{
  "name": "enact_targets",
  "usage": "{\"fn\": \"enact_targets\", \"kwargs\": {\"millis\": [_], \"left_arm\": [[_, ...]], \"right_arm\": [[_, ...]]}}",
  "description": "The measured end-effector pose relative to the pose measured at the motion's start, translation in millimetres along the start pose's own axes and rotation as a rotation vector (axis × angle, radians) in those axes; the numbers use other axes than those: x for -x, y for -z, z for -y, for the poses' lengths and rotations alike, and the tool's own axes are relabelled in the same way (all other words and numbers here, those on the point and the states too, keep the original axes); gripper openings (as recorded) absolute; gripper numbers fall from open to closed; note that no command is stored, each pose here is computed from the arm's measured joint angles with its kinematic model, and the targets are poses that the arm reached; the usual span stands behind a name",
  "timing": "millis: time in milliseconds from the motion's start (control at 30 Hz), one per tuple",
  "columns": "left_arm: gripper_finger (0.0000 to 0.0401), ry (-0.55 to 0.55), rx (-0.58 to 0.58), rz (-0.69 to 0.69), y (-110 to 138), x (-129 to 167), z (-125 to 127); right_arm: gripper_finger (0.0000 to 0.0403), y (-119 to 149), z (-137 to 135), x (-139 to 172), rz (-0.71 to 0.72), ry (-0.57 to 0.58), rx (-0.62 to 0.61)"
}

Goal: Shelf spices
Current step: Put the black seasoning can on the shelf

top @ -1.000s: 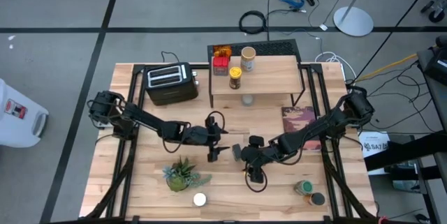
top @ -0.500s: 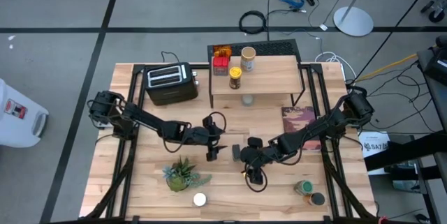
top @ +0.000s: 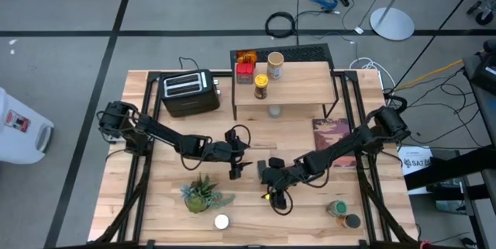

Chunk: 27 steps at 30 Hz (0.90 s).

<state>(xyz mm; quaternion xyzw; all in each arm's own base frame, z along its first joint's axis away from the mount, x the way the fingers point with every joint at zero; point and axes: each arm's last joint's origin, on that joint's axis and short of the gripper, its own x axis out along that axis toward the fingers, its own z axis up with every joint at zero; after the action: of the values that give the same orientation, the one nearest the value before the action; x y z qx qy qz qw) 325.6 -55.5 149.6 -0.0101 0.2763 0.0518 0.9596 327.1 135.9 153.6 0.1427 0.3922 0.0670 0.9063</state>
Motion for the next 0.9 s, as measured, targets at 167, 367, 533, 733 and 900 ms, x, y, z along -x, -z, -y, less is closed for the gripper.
{"fn": "enact_targets", "kwargs": {"millis": [167,367,533,733,900], "left_arm": [[0.0315,-0.037,0.008,0.004,0,0,-1],[0.0315,-0.042,0.016,-0.013,6,-5,-1],[0.0315,-0.046,0.016,-0.028,11,-11,0],[0.0315,-0.066,0.034,-0.015,10,-10,-1],[0.0315,-0.067,0.037,-0.007,9,-10,-1]], "right_arm": [[0.0244,-1,3,-10,0.033,-0.011,0.023],[0.0244,-13,2,-8,0.148,-0.051,0.082],[0.0244,-18,9,-8,0.168,-0.041,0.08],[0.0244,-24,-2,3,0.167,-0.136,0.078],[0.0244,-24,-12,17,0.144,-0.14,0.095]]}}
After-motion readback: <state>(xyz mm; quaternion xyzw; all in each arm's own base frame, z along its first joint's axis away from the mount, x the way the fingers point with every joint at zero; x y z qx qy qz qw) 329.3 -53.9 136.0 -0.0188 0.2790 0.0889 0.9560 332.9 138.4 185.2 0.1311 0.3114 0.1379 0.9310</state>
